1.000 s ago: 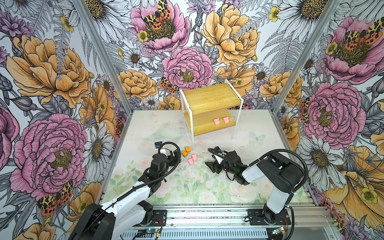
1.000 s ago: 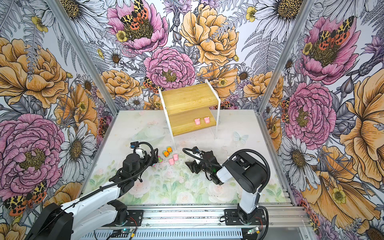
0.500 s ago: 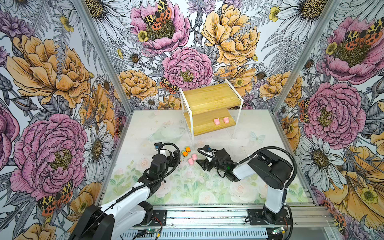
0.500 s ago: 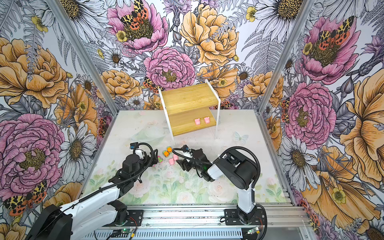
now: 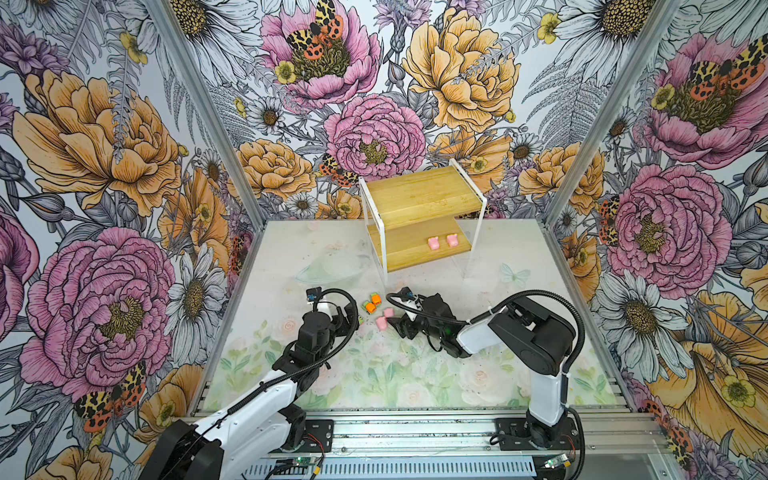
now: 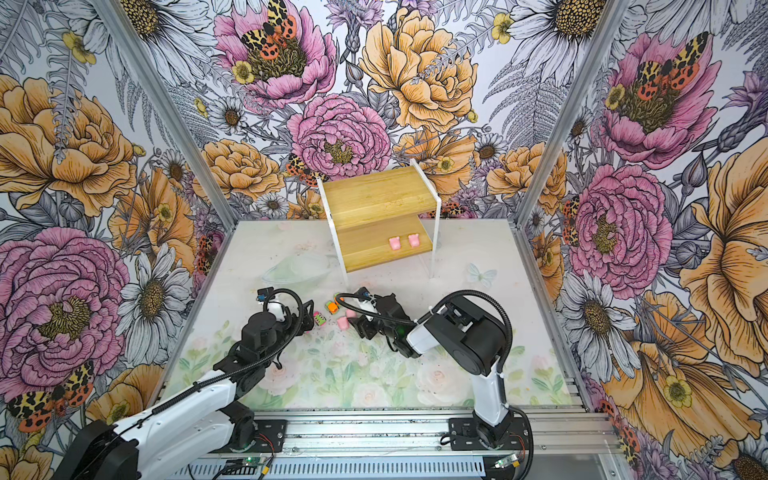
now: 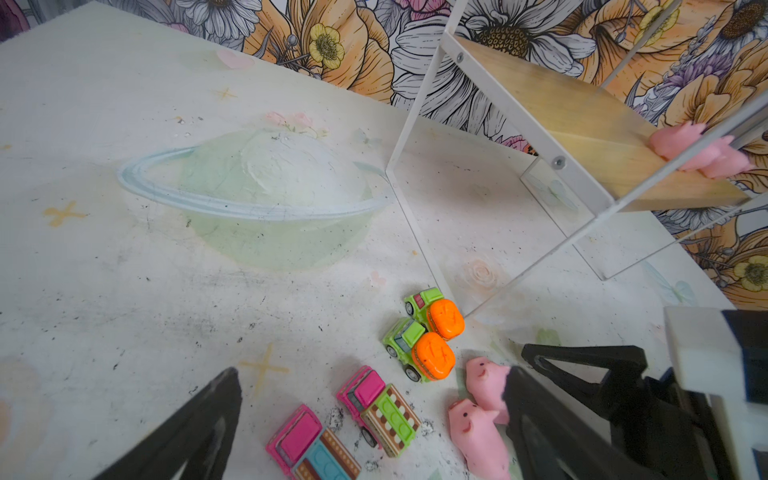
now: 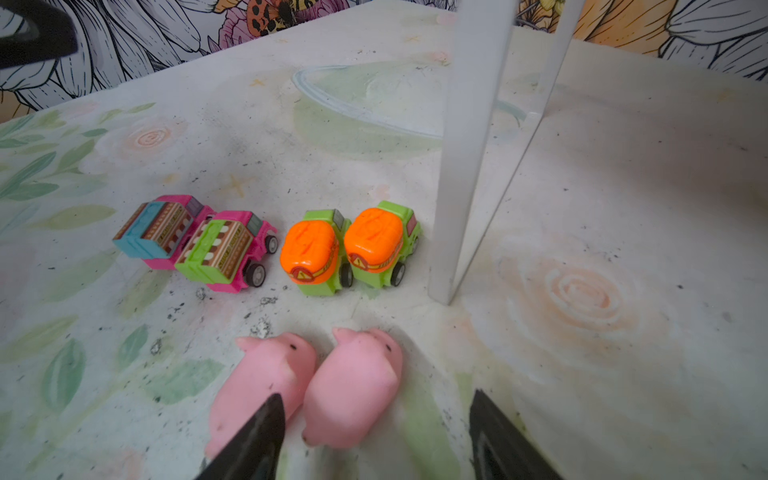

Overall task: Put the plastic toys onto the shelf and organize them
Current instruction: 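Move the right gripper down over the remaining pink pigs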

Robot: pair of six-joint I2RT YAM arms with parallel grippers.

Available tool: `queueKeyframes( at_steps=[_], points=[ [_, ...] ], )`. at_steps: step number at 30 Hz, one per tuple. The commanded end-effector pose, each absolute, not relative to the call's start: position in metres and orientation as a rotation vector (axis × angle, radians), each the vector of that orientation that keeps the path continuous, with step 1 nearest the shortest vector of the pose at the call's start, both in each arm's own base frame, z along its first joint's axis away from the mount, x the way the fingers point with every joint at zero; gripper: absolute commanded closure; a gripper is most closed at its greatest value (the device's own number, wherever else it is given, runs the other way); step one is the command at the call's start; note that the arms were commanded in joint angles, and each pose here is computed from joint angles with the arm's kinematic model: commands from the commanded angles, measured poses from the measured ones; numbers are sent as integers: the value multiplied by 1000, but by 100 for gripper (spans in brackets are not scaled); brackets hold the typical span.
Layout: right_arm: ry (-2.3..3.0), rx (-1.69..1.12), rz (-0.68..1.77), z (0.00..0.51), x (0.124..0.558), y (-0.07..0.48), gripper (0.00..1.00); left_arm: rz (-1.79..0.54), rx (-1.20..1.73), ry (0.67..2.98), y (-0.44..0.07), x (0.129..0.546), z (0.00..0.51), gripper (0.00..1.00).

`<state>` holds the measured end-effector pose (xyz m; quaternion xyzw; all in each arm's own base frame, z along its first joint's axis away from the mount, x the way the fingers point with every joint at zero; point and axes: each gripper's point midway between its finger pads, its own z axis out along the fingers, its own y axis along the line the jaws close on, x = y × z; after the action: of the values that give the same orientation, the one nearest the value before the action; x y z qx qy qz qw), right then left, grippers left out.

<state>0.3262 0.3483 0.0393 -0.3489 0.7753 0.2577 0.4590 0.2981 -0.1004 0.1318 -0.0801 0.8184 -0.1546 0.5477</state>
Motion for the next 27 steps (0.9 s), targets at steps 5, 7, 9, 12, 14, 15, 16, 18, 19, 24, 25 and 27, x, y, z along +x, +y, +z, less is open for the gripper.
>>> queueKeyframes(
  at_steps=[5, 7, 9, 12, 14, 15, 16, 18, 19, 24, 25, 27],
  points=[
    [1943, -875, 610, 31, 333, 357, 30, -333, -201, 1943, -94, 295, 126, 1],
    [1956, -879, 606, 29, 335, 360, 30, -329, -202, 1946, -93, 295, 125, 1],
    [1966, -881, 603, 28, 337, 362, 31, -324, -200, 1948, -93, 296, 124, 1],
    [1973, -887, 599, 25, 340, 364, 34, -322, -202, 1949, -92, 297, 124, 1],
    [1976, -889, 599, 25, 341, 365, 37, -323, -203, 1949, -91, 297, 124, 1],
    [1978, -895, 602, 24, 341, 366, 39, -323, -203, 1951, -91, 297, 123, 1],
    [1978, -899, 602, 24, 340, 366, 41, -322, -202, 1950, -91, 297, 124, 1],
    [1977, -903, 606, 24, 340, 367, 47, -324, -204, 1952, -91, 297, 123, 1],
    [1975, -910, 611, 23, 338, 367, 50, -325, -204, 1950, -91, 297, 124, 1],
    [1952, -943, 638, 25, 333, 369, 61, -328, -205, 1950, -91, 298, 124, 1],
    [1945, -948, 642, 26, 332, 370, 62, -328, -205, 1952, -91, 297, 123, 1],
    [1926, -963, 656, 28, 328, 370, 65, -329, -205, 1951, -91, 298, 124, 1]
  ],
)
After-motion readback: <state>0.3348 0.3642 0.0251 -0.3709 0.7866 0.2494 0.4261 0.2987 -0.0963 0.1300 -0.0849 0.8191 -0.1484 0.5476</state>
